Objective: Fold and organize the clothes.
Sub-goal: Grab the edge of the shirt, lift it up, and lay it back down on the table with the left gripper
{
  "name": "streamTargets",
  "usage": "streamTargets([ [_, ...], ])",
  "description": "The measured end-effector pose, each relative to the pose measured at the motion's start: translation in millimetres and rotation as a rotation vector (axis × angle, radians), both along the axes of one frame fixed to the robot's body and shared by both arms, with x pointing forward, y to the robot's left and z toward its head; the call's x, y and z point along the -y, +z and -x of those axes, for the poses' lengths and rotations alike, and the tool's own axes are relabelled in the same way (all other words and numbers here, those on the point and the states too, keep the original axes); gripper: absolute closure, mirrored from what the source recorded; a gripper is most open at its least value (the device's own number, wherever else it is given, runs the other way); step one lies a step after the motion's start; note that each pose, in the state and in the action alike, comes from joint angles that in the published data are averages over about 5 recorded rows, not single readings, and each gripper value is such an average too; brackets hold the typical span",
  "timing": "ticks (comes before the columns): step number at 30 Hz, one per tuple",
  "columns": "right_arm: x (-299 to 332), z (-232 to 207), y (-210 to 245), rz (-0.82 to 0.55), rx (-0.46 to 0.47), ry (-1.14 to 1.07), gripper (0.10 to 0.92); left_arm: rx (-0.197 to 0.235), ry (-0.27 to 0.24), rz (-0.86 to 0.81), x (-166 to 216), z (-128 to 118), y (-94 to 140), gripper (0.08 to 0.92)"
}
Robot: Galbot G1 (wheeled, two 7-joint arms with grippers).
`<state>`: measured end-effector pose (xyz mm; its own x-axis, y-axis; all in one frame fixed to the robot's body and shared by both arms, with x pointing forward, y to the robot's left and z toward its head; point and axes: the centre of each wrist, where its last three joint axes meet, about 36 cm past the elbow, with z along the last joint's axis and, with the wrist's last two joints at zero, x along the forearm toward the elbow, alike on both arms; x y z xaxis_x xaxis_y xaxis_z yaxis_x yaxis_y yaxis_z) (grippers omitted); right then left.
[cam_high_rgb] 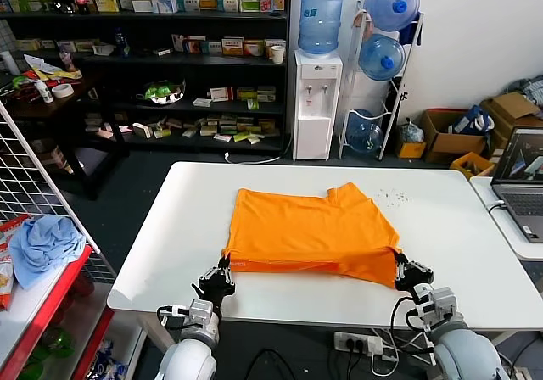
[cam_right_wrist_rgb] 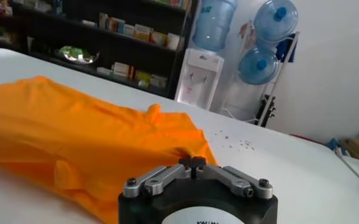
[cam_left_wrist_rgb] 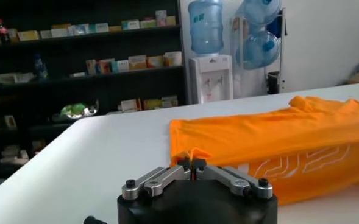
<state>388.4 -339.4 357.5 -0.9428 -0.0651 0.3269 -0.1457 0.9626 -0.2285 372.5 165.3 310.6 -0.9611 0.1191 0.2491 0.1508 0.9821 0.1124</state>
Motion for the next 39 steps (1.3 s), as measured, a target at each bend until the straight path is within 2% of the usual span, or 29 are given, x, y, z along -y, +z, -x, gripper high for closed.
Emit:
streamTargets([
  [4, -1, -12, -5, -0.002, -0.011, 0.008, 0.884, -0.002, -0.005, -0.003, 2, -9, -4, 0.89],
  [8, 1, -16, -6, -0.002, -0.032, 0.012, 0.772, -0.003, -0.012, -0.004, 1, -12, -5, 0.829],
  [19, 0, 12, 4, -0.008, -0.14, 0.009, 0.443, -0.003, -0.004, 0.035, -5, -4, -1, 0.509],
  [27, 3, 39, 9, -0.001, -0.208, -0.021, 0.229, -0.037, 0.006, 0.077, -4, 3, 0, 0.284],
  [31, 4, 45, 9, 0.002, -0.225, -0.038, 0.203, -0.055, 0.017, 0.097, -3, 2, -2, 0.194],
  [39, 7, 46, 2, -0.007, -0.24, -0.059, 0.199, -0.097, 0.042, 0.12, -9, -5, -8, 0.177],
])
